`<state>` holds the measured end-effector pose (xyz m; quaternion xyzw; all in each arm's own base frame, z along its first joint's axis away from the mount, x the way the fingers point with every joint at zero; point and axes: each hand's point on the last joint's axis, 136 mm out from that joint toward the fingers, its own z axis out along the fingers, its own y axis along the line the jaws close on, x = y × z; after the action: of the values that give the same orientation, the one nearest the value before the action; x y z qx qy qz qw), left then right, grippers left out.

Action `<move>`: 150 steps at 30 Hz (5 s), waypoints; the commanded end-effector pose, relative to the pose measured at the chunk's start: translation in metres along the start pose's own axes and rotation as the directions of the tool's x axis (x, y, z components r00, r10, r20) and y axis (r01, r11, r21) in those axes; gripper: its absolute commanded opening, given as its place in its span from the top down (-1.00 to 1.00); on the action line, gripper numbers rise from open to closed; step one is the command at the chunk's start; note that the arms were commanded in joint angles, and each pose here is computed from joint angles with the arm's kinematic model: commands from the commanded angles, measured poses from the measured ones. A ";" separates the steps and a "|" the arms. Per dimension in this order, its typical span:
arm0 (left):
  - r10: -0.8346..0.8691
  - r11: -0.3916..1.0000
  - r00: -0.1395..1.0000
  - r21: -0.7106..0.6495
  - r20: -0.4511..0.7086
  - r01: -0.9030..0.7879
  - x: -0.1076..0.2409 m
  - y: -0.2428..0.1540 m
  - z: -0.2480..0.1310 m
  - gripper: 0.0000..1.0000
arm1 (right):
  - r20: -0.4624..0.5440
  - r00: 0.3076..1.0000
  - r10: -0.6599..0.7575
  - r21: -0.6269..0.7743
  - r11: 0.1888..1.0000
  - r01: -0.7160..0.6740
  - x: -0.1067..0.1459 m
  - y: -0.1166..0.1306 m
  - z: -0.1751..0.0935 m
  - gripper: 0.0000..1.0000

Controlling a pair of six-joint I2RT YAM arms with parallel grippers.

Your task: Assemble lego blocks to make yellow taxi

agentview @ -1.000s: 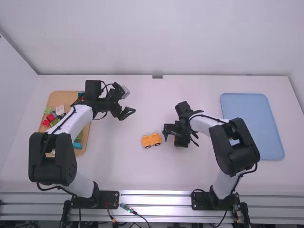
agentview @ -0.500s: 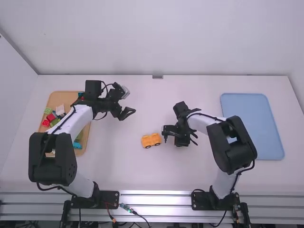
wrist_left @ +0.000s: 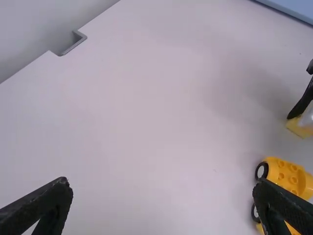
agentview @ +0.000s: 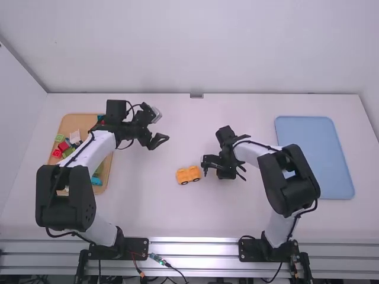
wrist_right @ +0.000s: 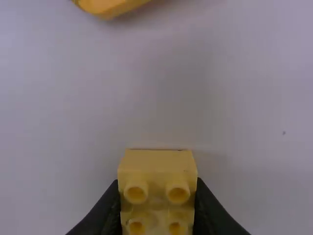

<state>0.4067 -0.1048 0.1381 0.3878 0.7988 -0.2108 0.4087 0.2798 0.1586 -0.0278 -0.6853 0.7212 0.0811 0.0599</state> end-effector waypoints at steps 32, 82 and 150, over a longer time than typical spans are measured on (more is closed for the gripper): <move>0.050 0.999 0.998 -0.021 0.047 -0.049 -0.014 0.009 0.000 -0.98 | 0.092 -0.591 0.801 -0.015 -0.593 -0.805 0.022 -0.031 -0.006 1.00; 0.050 0.998 0.998 -0.029 0.048 -0.049 -0.013 0.012 -0.002 -0.99 | 0.172 0.324 0.930 -0.028 0.334 -0.942 -0.015 -0.046 -0.007 0.55; 0.361 0.852 0.893 0.293 0.269 -0.433 0.017 -0.087 -0.002 -0.98 | 0.506 0.826 -0.248 0.198 0.966 0.169 -0.043 -0.020 -0.130 -0.99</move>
<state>0.3517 -0.1361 0.1302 0.5566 0.6632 -0.2625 0.4260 0.3286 0.1611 0.1146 -0.6957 0.6410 0.1384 0.2933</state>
